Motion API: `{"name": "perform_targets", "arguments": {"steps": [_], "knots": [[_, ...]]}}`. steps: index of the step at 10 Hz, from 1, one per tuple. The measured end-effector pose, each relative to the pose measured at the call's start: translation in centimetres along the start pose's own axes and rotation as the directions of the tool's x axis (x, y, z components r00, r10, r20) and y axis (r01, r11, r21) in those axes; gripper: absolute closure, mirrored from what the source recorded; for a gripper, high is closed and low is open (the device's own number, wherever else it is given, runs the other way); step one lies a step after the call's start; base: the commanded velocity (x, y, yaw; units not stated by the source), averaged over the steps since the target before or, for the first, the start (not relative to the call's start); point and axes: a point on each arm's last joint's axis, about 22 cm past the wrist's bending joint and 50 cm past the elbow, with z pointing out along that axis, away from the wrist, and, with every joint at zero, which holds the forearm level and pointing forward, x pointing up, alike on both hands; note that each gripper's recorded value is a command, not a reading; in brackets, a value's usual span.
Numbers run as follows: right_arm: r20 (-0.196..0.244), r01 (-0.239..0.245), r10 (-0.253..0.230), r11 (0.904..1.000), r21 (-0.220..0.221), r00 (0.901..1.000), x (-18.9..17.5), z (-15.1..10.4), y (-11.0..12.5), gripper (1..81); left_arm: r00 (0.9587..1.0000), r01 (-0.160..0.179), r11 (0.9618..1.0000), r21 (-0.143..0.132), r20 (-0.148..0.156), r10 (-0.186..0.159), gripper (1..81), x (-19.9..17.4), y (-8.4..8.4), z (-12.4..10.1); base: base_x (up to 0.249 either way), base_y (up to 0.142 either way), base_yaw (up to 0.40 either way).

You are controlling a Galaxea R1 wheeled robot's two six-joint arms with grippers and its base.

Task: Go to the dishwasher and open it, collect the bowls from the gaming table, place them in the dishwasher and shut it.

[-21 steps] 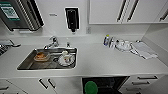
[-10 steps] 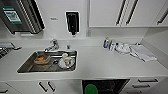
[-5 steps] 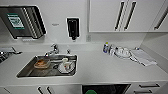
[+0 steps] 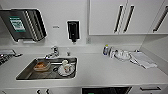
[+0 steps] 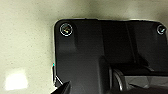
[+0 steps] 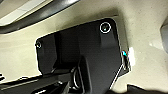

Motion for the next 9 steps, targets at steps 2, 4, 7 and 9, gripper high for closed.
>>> {"name": "perform_targets", "arguments": {"steps": [2, 4, 7, 9], "knots": [[0.007, 0.003, -0.003, 1.0, 0.0, 1.0, -0.6, 1.6, -0.7, 1.0, 1.0, 0.0, 1.0, 0.0, 0.0, 0.0, 1.0, 0.0, 0.0, 0.0, 0.0, 0.0, 0.0], [0.004, 0.011, -0.011, 0.9999, -0.007, 0.9999, -0.4, 3.4, -1.6, 1.0, 1.0, 0.0, 1.0, 0.0, 0.0, 0.0, 1.0, 0.0, 0.0, 0.0, 0.0, 0.0, 0.0], [-0.005, 0.033, -0.033, 0.9993, 0.018, 0.9994, 0.7, 7.0, -5.6, 1.0, 1.0, 0.0, 1.0, 0.002, 0.0, 0.0, 1.0, 0.0, -0.1, 0.0, 0.0, 0.0, 0.0], [-0.044, 0.046, -0.045, 0.9988, 0.018, 0.998, 3.9, 6.5, -6.3, 1.0, 1.0, 0.0, 1.0, 0.002, 0.0, 0.0, 1.0, 0.0, -0.1, 0.0, 0.0, 0.0, 0.0]]}}
